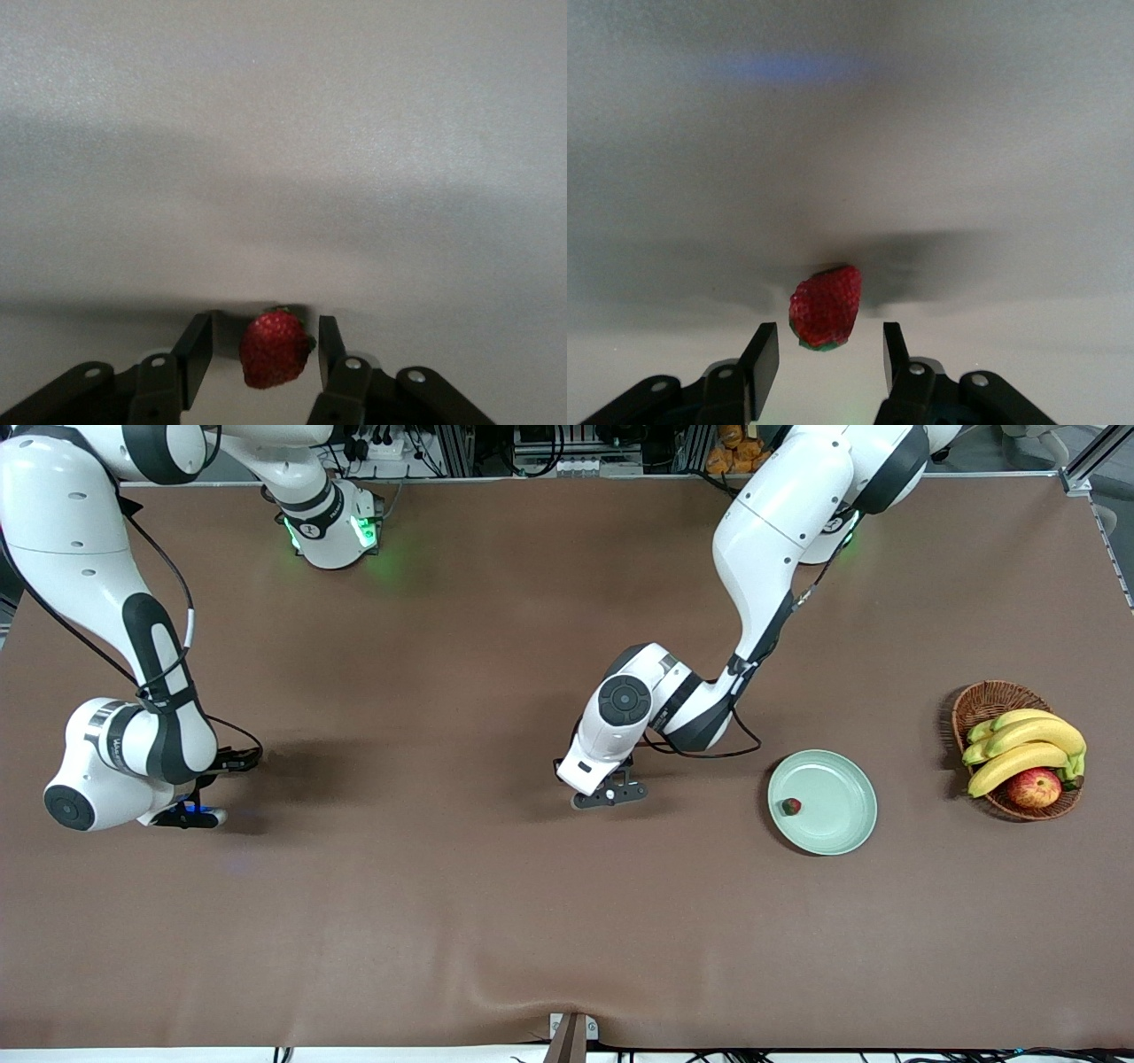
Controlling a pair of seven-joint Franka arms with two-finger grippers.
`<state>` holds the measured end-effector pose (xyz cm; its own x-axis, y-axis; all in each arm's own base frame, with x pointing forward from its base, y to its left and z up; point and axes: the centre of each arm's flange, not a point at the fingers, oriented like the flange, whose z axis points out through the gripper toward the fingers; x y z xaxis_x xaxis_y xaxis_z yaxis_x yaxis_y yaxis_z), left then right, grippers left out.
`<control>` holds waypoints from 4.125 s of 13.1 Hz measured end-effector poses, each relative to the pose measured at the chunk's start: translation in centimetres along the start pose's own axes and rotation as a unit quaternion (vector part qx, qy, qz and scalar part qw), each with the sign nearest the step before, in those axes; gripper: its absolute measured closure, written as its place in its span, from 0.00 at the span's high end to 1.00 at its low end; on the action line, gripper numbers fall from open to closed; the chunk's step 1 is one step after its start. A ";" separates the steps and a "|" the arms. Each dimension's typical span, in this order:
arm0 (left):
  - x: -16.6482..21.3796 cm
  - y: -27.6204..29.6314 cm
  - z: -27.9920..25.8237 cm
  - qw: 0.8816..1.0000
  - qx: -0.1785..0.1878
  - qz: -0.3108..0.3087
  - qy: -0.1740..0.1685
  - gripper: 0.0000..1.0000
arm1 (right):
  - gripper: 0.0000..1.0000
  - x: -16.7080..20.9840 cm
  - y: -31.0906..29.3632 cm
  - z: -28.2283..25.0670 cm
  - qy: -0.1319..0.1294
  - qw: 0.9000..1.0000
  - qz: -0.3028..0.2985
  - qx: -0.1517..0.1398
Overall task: Collect all strawberries into plate
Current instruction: 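Drop the strawberry on the plate while the right gripper brings the third, then take the third strawberry with the left gripper while the right gripper retracts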
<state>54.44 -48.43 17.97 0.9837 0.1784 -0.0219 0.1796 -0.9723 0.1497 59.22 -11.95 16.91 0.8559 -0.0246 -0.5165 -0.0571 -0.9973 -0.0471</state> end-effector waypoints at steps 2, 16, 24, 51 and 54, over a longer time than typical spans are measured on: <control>0.0 0.1 -0.1 1.000 -0.001 0.000 0.001 0.50 | 0.51 0.1 0.0 0.3 -0.003 1.000 0.000 0.000; 16.6 -21.8 -14.7 0.994 0.076 0.040 -0.071 0.32 | 0.30 1.6 -22.1 -6.1 0.083 0.995 0.045 0.007; 19.5 -32.7 -12.3 0.984 0.131 0.081 -0.093 0.37 | 0.30 -3.1 -46.7 -3.5 0.068 0.940 0.140 0.304; 2.0 -1.1 -5.0 0.985 0.010 -0.165 -0.056 0.84 | 1.00 -1.6 -23.8 -17.2 0.163 0.967 0.158 0.114; 0.8 -0.3 -3.1 0.986 0.010 -0.157 -0.058 0.70 | 1.00 -5.3 -18.8 -21.8 0.179 0.978 0.099 0.053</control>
<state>55.18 -47.54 21.00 0.8730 0.4545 -0.1767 0.4752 -0.8744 0.0986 66.94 5.42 39.21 0.9467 -0.2574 -0.1936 -0.2758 -0.9583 -0.0750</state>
